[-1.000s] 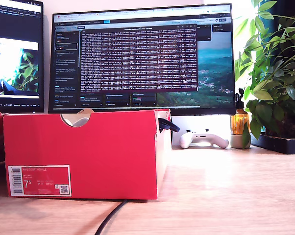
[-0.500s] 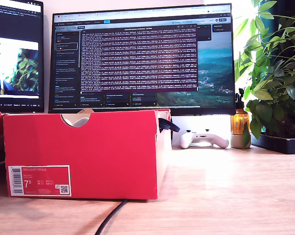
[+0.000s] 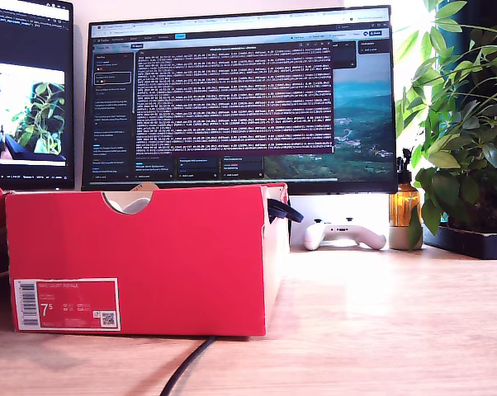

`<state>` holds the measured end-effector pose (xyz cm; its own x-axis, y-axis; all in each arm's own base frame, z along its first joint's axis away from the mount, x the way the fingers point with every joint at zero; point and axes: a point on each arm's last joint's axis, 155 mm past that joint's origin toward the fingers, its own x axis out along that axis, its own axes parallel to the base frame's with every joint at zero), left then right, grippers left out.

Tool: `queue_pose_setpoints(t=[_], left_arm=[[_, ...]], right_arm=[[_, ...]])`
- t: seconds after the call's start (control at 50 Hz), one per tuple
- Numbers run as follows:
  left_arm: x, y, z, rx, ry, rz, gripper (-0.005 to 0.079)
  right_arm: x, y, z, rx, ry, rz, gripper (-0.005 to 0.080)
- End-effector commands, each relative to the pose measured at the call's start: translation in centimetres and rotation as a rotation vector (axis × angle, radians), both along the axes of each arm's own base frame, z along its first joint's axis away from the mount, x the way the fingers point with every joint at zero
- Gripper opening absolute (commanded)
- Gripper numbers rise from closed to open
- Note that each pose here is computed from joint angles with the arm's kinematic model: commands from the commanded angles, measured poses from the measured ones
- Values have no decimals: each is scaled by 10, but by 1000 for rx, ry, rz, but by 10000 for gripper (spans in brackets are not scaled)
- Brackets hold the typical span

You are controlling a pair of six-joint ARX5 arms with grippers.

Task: Pack the blue shoes by picking the first shoe and placing it inside the red shoebox, left side, then picking and rotating the second shoe and placing it in the shoebox

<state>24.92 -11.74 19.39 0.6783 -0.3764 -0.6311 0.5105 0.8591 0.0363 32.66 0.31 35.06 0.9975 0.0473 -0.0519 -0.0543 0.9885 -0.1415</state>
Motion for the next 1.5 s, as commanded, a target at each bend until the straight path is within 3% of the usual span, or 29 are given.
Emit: queue_pose_setpoints(t=[0.0, 0.26, 0.42, 0.62, 0.74, 0.96, 1.16, 1.38, 1.48], left_arm=[[0, 0, 1, -6, -3, 2, -11], [0, 0, 1, -6, -3, 2, -11], [0, 0, 1, -6, -3, 2, -11], [2, -1, 4, -9, -16, 0, -12], [9, 0, 11, 37, -84, -33, -12], [17, 26, 23, 27, -146, 66, -12], [8, 50, 33, -8, -268, 146, -12], [0, 54, 49, -180, -404, 225, -12], [-1, 58, 58, -215, -472, 248, -12]], right_arm=[[6, 4, -30, -15, 51, 28, -5], [2, 12, -51, 28, 11, 69, -5], [-4, 13, -76, 55, 49, 69, -5], [-12, 20, -74, 57, 40, 105, -5], [-18, 26, -72, 55, 36, 136, -5], [-21, 29, -72, 58, 38, 151, -5], [-21, 31, -95, 62, 76, 164, -5], [-24, 31, -103, 54, 2, 163, -5], [-25, 31, -108, 102, -20, 160, -5]])
